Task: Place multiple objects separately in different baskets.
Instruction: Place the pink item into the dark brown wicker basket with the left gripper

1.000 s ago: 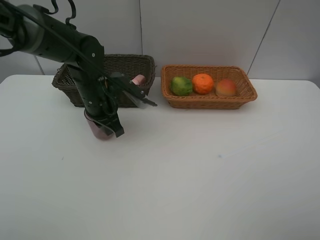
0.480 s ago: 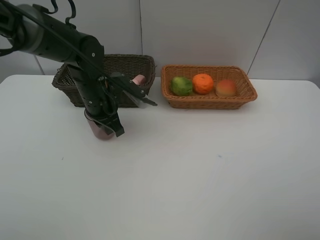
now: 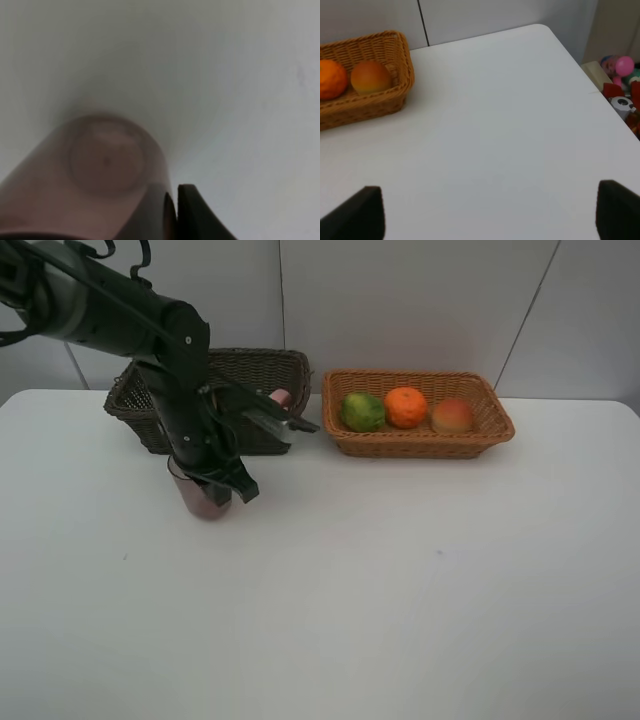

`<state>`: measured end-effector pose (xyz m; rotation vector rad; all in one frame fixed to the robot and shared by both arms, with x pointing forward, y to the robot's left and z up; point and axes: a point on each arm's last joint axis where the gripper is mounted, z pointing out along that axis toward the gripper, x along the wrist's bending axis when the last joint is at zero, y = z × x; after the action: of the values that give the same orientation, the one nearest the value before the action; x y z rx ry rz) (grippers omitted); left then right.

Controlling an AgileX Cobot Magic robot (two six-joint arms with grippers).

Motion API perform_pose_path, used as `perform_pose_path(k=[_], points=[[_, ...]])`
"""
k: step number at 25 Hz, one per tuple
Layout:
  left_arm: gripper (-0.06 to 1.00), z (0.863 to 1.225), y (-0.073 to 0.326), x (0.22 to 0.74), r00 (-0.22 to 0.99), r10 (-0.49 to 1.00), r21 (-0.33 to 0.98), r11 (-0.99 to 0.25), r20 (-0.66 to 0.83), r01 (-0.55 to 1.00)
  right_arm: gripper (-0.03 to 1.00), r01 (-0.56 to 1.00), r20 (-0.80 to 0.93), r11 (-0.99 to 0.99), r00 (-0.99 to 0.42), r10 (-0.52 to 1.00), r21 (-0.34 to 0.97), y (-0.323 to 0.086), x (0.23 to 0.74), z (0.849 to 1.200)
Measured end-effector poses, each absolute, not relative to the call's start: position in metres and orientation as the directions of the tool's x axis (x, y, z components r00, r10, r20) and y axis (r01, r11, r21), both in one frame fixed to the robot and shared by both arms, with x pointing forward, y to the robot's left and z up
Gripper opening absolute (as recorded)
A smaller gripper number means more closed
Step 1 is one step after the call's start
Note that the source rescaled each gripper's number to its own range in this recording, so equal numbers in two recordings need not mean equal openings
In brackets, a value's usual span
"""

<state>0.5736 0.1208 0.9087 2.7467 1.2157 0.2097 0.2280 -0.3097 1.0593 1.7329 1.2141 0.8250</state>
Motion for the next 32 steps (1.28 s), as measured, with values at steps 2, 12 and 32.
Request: perform_pose_path(k=[2,12,32], points=[[0.0,0.919,0.12,0.576,0.628,0.776,0.173,-0.628,0.065,0.759,0.86,0.393,0.047,-0.174,0.313,0.949,0.903,-0.31,0.228,1.059],[0.0,0.997,0.11,0.595,0.318,0.948,0.181,-0.314,0.009,0.932,0.86,0.393,0.047,-0.174,0.313,0.949,0.903,-0.31,0.228,1.059],[0.0,1.079,0.165,0.674,0.029,0.997,0.553,-0.065,0.073,0.831,0.86,0.393,0.047,-0.174,0.313,0.949,0.903,-0.31,0.228,1.059]])
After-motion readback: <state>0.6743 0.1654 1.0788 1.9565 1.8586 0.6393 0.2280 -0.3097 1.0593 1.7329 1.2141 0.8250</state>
